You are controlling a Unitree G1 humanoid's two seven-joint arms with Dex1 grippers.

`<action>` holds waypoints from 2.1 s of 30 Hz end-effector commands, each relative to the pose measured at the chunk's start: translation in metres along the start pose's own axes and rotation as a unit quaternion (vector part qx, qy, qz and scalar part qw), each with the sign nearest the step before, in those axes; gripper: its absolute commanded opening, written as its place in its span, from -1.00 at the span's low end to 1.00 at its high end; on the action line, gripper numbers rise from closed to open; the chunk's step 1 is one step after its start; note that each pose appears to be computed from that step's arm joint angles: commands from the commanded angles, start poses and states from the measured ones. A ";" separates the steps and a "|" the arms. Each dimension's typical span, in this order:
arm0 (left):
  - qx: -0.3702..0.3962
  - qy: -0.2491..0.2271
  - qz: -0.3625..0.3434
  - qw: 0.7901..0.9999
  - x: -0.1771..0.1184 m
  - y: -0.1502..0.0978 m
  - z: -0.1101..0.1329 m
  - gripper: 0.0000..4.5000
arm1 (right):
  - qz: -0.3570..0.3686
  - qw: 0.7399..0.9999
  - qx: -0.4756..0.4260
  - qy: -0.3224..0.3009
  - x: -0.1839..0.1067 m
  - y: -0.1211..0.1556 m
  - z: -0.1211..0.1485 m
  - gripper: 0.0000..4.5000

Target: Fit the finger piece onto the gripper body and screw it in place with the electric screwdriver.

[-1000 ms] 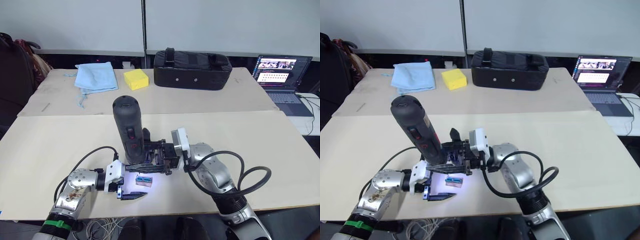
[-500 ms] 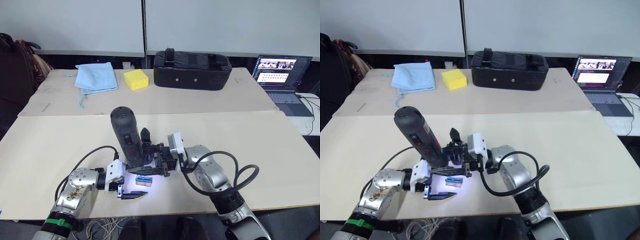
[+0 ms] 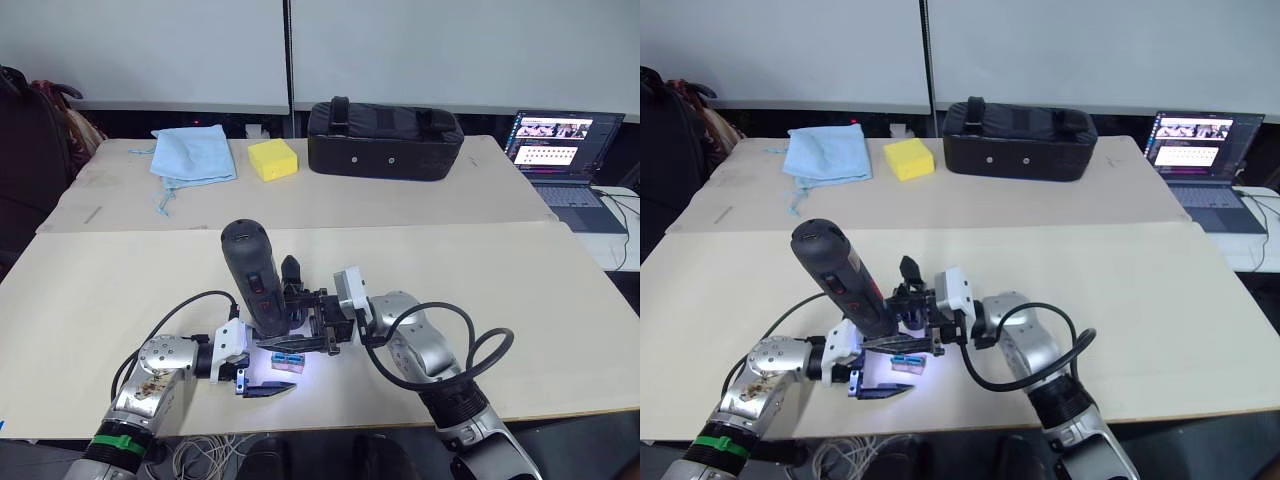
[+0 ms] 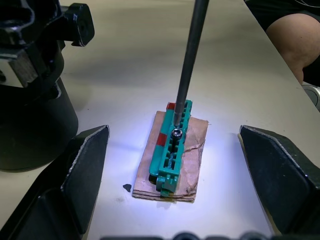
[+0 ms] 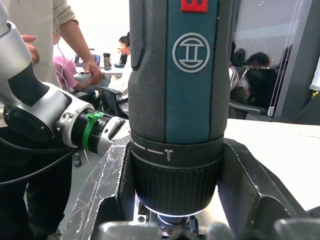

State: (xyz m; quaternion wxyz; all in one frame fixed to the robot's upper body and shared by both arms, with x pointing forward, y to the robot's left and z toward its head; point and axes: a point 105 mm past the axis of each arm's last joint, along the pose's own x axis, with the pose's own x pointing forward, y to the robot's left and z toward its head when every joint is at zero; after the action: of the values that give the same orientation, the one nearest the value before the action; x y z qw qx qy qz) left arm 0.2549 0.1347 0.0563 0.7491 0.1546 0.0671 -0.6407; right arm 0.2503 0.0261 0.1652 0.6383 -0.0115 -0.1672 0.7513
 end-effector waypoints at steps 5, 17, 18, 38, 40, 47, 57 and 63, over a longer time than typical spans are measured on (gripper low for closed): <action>-0.027 0.018 -0.004 0.999 0.005 -0.006 -0.012 0.97 | 0.007 0.999 -0.023 -0.021 0.004 -0.001 0.012 -0.15; -0.030 0.017 -0.003 0.999 0.006 -0.008 -0.012 0.97 | 0.008 1.000 -0.014 -0.015 0.005 -0.001 0.006 -0.15; -0.031 0.017 -0.003 0.999 0.006 -0.008 -0.012 0.97 | 0.007 1.000 -0.014 -0.013 0.005 -0.001 0.006 -0.15; -0.033 0.016 0.001 0.999 0.006 -0.008 -0.011 0.97 | 0.001 1.000 -0.013 0.004 0.003 -0.004 -0.002 -0.15; -0.034 0.015 0.001 0.999 0.005 -0.008 -0.011 0.97 | 0.001 1.000 -0.015 0.008 0.002 -0.003 -0.003 -0.15; -0.035 0.015 0.002 0.999 0.005 -0.008 -0.011 0.97 | 0.011 1.000 0.002 0.015 0.000 0.002 -0.006 -0.15; -0.033 0.013 0.005 0.999 0.004 -0.007 -0.011 0.97 | 0.003 1.000 -0.010 0.001 -0.001 -0.002 0.001 -0.15; -0.029 0.011 -0.002 1.000 -0.001 -0.007 -0.010 0.97 | 0.022 0.999 -0.014 -0.023 0.000 0.000 0.018 -0.15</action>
State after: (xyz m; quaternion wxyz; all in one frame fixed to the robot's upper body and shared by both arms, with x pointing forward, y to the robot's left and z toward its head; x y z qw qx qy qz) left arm 0.2549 0.1370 0.0568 0.7578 0.1490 0.0726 -0.6311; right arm 0.2523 0.0237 0.1579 0.6341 -0.0134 -0.1450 0.7594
